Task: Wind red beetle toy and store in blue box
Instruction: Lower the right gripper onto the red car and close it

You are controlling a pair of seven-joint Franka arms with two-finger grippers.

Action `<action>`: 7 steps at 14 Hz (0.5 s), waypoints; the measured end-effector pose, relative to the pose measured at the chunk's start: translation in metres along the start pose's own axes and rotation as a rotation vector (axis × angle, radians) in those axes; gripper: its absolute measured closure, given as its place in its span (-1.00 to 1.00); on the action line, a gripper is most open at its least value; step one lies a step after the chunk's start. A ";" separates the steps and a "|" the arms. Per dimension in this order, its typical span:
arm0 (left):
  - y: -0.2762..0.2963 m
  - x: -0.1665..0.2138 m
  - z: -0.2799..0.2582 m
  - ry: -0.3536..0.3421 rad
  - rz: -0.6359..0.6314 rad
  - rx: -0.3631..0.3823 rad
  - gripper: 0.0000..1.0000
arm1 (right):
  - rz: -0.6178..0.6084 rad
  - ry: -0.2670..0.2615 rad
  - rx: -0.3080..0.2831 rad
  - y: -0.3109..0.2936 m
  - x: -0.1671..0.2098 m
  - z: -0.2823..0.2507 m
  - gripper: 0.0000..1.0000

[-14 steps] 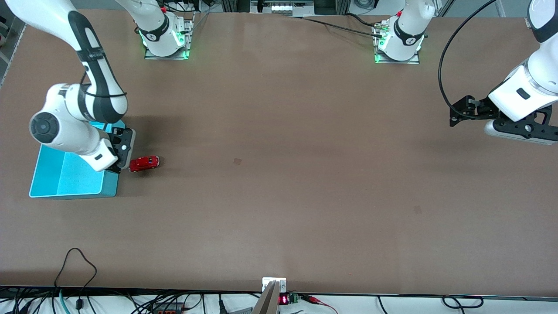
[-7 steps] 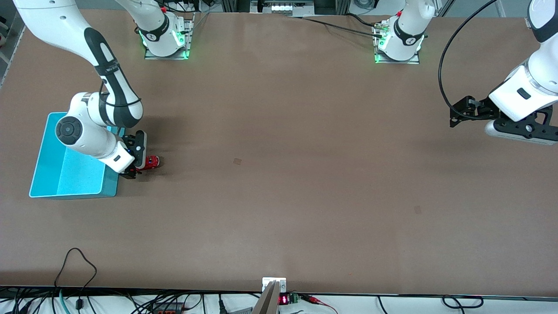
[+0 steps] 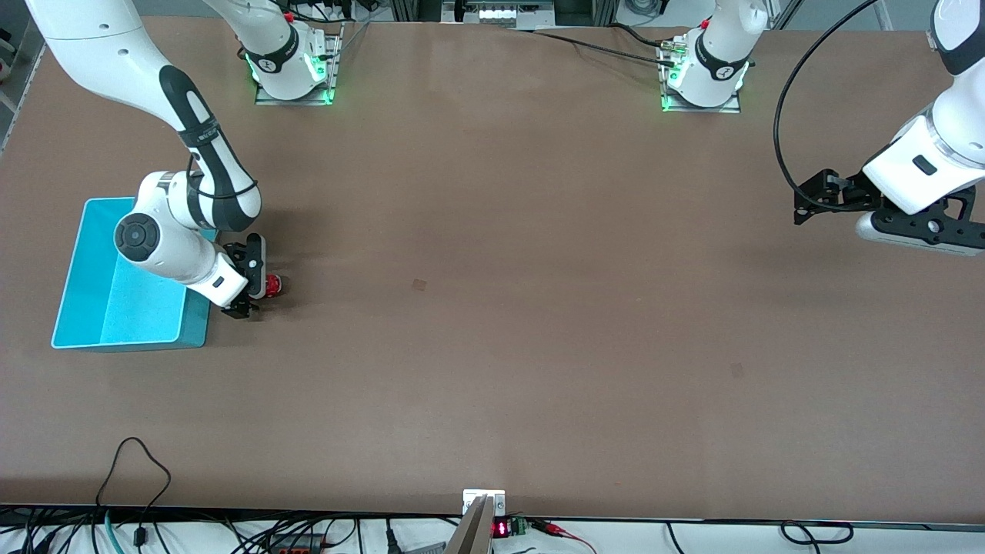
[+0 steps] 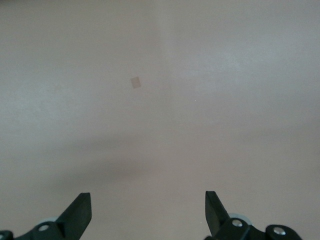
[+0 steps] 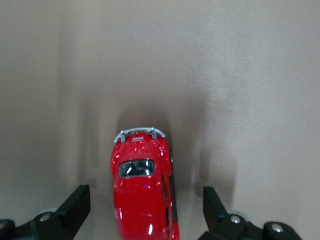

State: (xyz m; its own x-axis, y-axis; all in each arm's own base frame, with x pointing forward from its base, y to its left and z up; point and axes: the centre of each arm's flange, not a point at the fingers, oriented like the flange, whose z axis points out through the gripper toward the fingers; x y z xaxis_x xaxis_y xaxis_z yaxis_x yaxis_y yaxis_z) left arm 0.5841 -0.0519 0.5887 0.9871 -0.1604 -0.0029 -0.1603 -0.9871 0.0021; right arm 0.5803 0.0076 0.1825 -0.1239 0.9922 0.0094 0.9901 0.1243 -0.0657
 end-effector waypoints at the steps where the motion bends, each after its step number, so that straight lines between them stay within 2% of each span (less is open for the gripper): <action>1: 0.000 0.000 0.000 0.000 0.000 0.000 -1.00 | -0.001 0.000 0.002 0.000 0.000 0.001 -0.84; 2: 0.000 0.000 0.000 0.000 0.000 0.000 -1.00 | -0.002 0.000 0.002 0.000 0.000 0.002 -0.84; 3: 0.000 0.000 0.000 0.000 0.000 0.000 -1.00 | -0.003 0.000 0.000 0.000 0.000 0.001 -0.67; 6: 0.000 0.000 0.000 0.000 0.000 0.000 -1.00 | -0.004 -0.001 -0.011 0.004 0.000 -0.003 0.00; 7: 0.000 0.000 0.000 0.000 0.000 0.000 -1.00 | -0.005 -0.002 -0.016 0.005 0.000 -0.007 0.08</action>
State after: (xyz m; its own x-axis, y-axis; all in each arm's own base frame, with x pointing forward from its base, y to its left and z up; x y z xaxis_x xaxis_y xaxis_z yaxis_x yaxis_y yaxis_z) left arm 0.5841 -0.0519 0.5887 0.9871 -0.1604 -0.0029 -0.1604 -0.9871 0.0022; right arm 0.5855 0.0086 0.1889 -0.1289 0.9916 0.0080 0.9904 0.1291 -0.0496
